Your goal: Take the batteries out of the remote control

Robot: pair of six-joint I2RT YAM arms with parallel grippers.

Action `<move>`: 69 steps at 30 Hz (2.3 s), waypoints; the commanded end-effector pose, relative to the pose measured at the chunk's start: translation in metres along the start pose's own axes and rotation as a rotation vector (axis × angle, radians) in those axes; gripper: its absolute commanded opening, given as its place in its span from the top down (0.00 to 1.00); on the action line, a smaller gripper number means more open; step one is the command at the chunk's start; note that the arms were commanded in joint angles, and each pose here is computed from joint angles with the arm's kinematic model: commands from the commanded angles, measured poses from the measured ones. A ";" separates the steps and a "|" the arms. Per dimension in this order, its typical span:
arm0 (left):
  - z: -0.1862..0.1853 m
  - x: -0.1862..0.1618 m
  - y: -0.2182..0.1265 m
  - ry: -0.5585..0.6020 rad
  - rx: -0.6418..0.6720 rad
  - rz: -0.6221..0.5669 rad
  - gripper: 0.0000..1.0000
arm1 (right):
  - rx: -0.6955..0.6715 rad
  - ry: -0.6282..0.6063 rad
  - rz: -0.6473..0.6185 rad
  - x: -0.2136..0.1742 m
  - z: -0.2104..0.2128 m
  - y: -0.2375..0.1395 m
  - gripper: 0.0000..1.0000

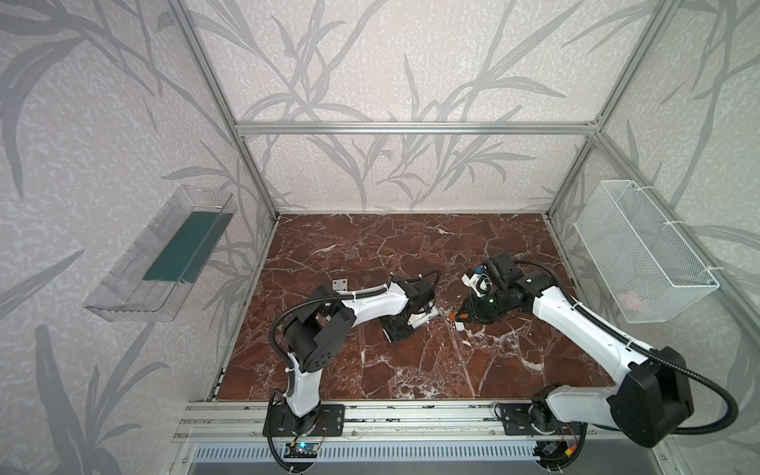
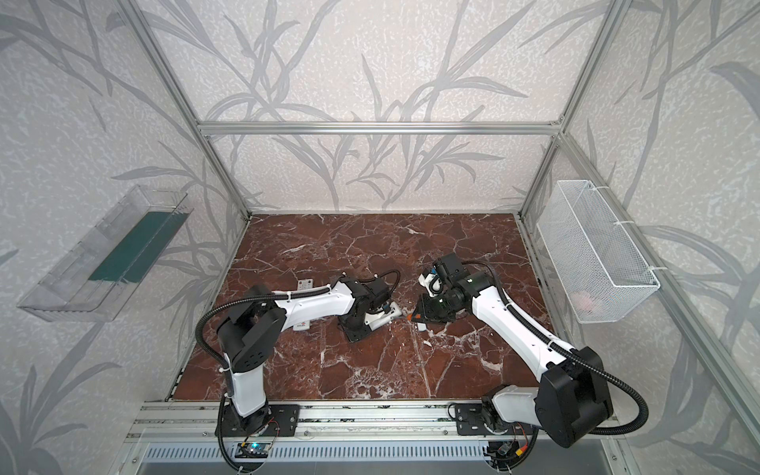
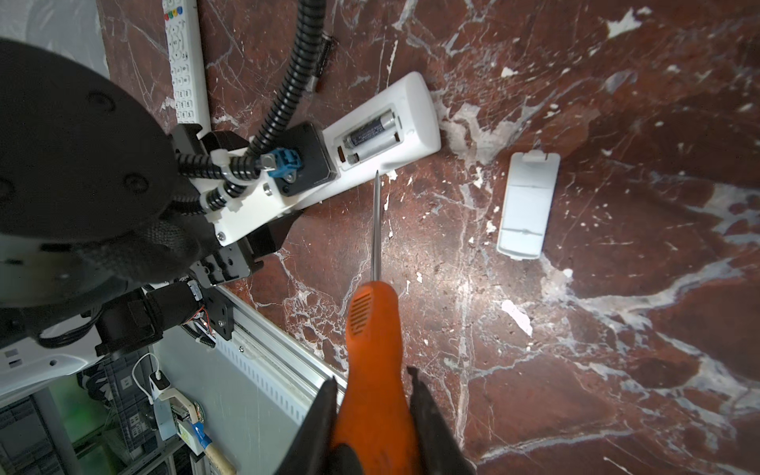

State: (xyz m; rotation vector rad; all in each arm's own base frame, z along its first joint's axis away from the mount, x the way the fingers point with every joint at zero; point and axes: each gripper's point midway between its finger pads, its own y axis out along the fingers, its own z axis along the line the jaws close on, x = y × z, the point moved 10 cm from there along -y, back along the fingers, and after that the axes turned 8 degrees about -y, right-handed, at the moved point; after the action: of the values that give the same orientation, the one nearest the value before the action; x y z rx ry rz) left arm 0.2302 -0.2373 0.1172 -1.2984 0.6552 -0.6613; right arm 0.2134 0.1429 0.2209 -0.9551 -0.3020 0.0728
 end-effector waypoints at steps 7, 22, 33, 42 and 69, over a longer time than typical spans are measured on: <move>0.005 -0.008 -0.004 0.005 0.068 0.003 1.00 | 0.046 0.023 -0.002 0.007 -0.001 0.013 1.00; 0.003 -0.006 -0.005 -0.003 0.057 -0.002 1.00 | -0.016 0.198 -0.021 0.009 -0.030 0.022 1.00; -0.004 -0.004 -0.014 -0.003 -0.076 -0.013 1.00 | 0.025 0.228 0.016 0.000 -0.032 0.051 1.00; -0.001 -0.001 -0.012 -0.030 -0.012 0.004 1.00 | -0.109 0.307 -0.018 -0.009 -0.041 0.043 1.00; -0.014 0.013 -0.033 -0.096 -0.063 -0.135 1.00 | 0.036 0.330 -0.173 -0.005 -0.026 0.066 1.00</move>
State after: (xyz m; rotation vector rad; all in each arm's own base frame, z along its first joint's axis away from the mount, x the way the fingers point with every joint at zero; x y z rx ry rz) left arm 0.2358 -0.2457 0.1539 -1.2708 0.4122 -0.7019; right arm 0.2357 0.1638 0.1813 -0.8420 -0.1367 -0.3249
